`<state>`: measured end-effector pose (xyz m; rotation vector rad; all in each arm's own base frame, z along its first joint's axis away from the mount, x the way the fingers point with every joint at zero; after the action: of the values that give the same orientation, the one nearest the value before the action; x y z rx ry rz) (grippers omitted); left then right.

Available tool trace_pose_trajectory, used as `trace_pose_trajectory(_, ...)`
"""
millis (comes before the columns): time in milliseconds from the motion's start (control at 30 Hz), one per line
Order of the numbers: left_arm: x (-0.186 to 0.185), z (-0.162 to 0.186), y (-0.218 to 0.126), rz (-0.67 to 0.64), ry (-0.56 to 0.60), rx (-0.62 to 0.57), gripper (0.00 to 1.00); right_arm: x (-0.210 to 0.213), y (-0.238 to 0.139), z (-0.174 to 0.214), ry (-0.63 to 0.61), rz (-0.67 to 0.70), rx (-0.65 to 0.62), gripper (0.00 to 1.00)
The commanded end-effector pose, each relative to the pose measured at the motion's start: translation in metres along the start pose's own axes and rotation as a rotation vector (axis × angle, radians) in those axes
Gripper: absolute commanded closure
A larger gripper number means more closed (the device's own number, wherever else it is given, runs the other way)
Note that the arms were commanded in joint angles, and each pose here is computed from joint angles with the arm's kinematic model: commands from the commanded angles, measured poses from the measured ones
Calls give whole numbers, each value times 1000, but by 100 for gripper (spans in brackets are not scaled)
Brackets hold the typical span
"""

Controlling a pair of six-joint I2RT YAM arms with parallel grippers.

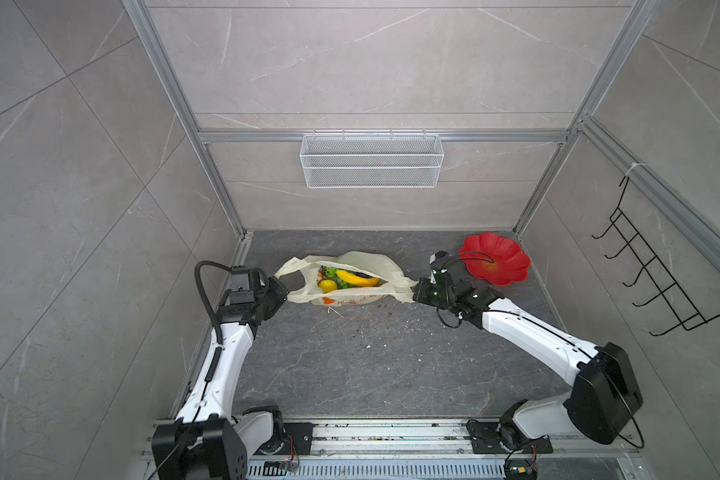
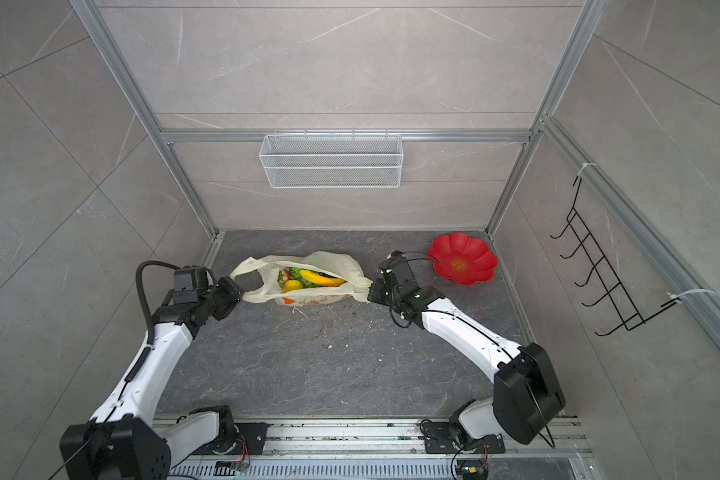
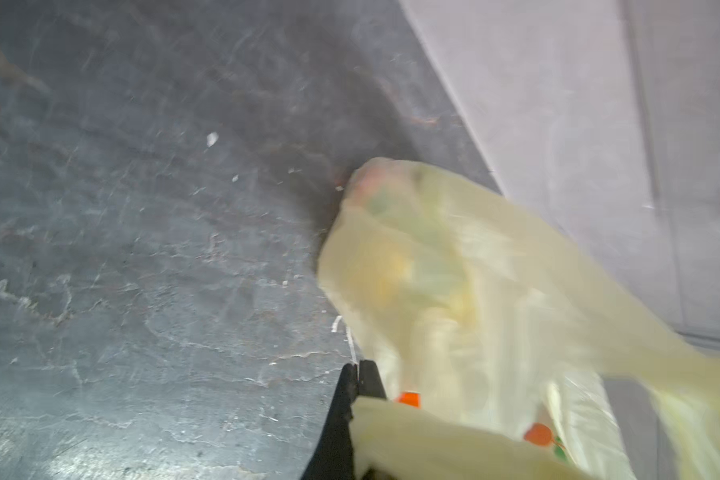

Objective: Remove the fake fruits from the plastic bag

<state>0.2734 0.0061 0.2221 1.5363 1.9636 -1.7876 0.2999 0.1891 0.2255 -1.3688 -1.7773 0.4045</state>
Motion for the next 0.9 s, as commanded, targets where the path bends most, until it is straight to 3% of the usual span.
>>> trace_pose_trajectory(0,3,-12,10,30,-34,-27,100,-8,9,1,39,19,-49,100)
trace_pose_trajectory(167,5,0,4,31,14,17,98,-4,0,5,-2,11,-52,100)
trace_pose_trajectory(433,17,28,-56,-33,69,-90,49,16,-12,18,-75,-11,-60,100)
trace_pose_trajectory(533,15,36,-85,-14,105,-126,38,19,-15,16,-86,-9,-68,100)
trace_pose_trajectory(700,-1,44,-124,-8,180,-133,36,23,-16,14,-97,-17,-75,100)
trace_pose_trajectory(867,-39,53,-153,102,295,-127,45,27,-16,14,-106,-14,-75,100)
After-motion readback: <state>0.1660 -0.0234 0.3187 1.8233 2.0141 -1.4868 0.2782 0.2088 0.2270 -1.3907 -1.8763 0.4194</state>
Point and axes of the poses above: each gripper's point midway between its finger pads, its own y axis out along the fingers, its own x axis along the line the jaws close on, z = x × y, the point moved 9 cm from there along -y, back along the fingers, and after that the axes turned 3 degrees about -y, right-handed, at the moved point
